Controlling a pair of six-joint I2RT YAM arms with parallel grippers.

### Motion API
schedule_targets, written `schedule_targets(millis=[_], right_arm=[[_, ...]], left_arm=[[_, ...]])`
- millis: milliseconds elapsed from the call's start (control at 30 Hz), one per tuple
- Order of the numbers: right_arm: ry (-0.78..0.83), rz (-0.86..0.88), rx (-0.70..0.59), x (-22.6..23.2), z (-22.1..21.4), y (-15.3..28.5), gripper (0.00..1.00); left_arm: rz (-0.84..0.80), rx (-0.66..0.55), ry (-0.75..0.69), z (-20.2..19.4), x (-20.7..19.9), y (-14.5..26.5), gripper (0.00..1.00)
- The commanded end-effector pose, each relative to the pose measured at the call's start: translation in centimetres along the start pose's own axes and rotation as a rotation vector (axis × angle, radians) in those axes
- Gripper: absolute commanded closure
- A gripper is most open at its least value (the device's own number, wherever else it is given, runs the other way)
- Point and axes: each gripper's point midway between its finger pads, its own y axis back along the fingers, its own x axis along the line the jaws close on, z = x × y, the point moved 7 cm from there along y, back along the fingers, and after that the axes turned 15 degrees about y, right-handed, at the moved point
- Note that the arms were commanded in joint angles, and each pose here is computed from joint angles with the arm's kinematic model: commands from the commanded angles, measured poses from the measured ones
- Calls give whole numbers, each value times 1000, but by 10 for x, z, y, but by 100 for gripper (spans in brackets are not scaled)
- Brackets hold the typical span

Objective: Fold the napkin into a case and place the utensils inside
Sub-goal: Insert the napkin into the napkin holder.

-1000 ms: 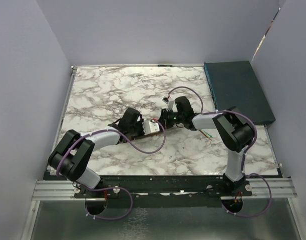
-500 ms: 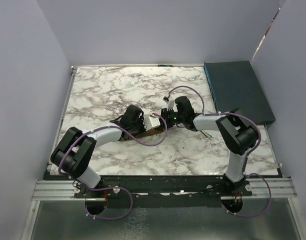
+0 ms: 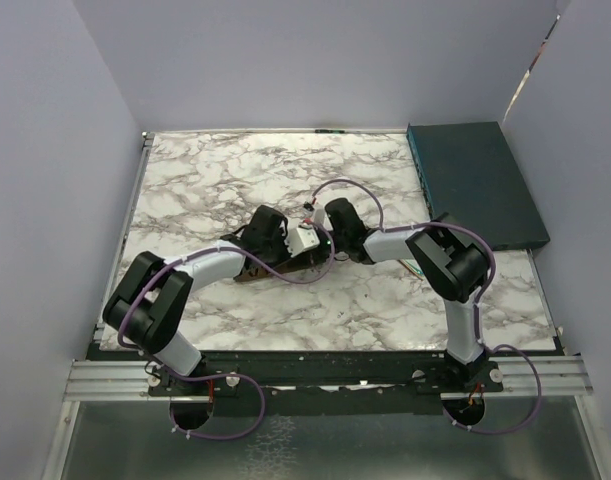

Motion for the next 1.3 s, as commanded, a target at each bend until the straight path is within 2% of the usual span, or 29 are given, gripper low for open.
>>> schedule_targets(millis=[0,100,267,333,433,500,633,967,1267], right_arm=[[-41,-64,63,-13,-12,-6,89],[-51,-79,72,-13,-14,-4,89],[-55,-100,69,-11,-12,1,89],[-52,-110,69,-11,-10,3,89],[-50,-120,71,-8,-4,5,89],[-47,-125,67,-5,3,5,89],[-36,-124,62,8,14,3,87],[-26,-75,58,44,36,-4,84],[-33,-15,59,62,46,-25,84]], left_arm=[[33,39,52,8,7,9,81],[53,39,91,23,12,23,75],[47,50,144,23,15,54,64],[74,58,126,14,19,67,57],[109,108,133,-4,30,82,38],[134,151,157,-14,38,89,34],[171,192,183,-32,40,94,34],[202,80,360,-28,53,108,37],[173,61,401,-44,41,98,42]])
